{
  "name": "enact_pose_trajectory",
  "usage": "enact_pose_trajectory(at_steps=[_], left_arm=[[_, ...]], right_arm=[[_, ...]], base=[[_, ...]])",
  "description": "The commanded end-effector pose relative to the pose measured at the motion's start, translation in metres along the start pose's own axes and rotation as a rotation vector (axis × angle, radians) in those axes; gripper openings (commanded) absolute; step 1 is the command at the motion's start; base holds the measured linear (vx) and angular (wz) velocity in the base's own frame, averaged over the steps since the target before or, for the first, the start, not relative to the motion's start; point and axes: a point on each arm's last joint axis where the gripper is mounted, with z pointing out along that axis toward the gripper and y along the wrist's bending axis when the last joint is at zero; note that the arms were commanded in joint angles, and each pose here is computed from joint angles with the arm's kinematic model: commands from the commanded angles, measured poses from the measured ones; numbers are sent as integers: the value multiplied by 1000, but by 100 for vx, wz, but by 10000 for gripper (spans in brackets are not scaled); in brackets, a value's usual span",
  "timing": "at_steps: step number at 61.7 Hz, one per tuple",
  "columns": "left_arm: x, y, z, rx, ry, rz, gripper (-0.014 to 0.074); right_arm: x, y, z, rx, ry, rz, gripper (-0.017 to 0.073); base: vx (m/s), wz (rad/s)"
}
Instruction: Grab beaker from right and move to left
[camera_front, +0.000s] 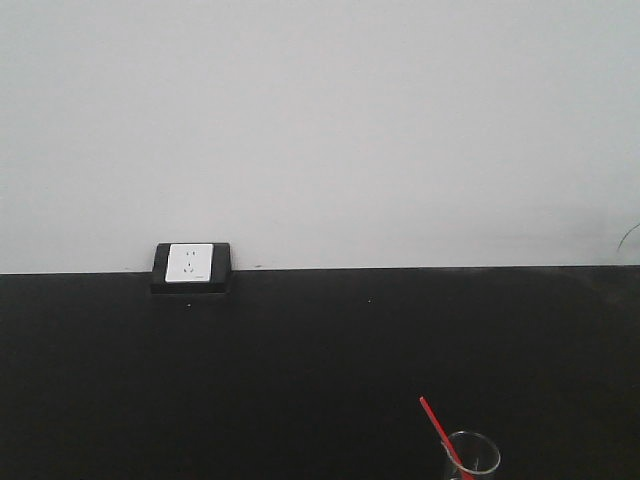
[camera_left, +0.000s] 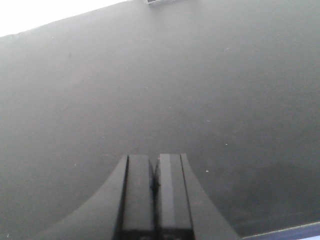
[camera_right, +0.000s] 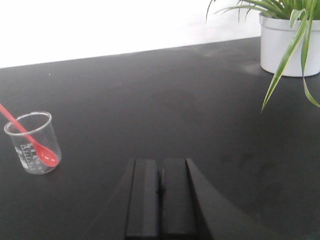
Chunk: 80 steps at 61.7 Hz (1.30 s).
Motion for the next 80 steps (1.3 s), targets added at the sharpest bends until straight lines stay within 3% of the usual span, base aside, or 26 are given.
enact_pose_trajectory(at_steps=[1,14,25,32,42,52,62,80], left_arm=[[-2,0,2,-9,-70,1,-6],[-2,0,2,-9,-70,1,-6],[-2,0,2,-9,-70,1,-6],[-2,0,2,-9,-70,1,-6],[-2,0,2,-9,-70,1,-6],[-2,0,2,-9,-70,1,-6],[-2,0,2,-9,-70,1,-6],[-2,0,2,-9,-70,1,-6]], right_arm=[[-7,0,-1,0,-104,-12,-8],[-9,0,-1,-2,-128,-12,-8],[-18,1,-3,-8,-232,-32,-8],[-32,2,-7,-16,-307,-14,-8],[-69,3,-20,-28,-387,40,-8],[-120,6,-21,-28,-407,37,-8],[-164,8,3,-25,-350,36,-8],[-181,8,43,-26,-322,62,-7]], base=[[0,0],[0,0],[0,0],[0,0],[0,0],[0,0],[0,0],[0,0]])
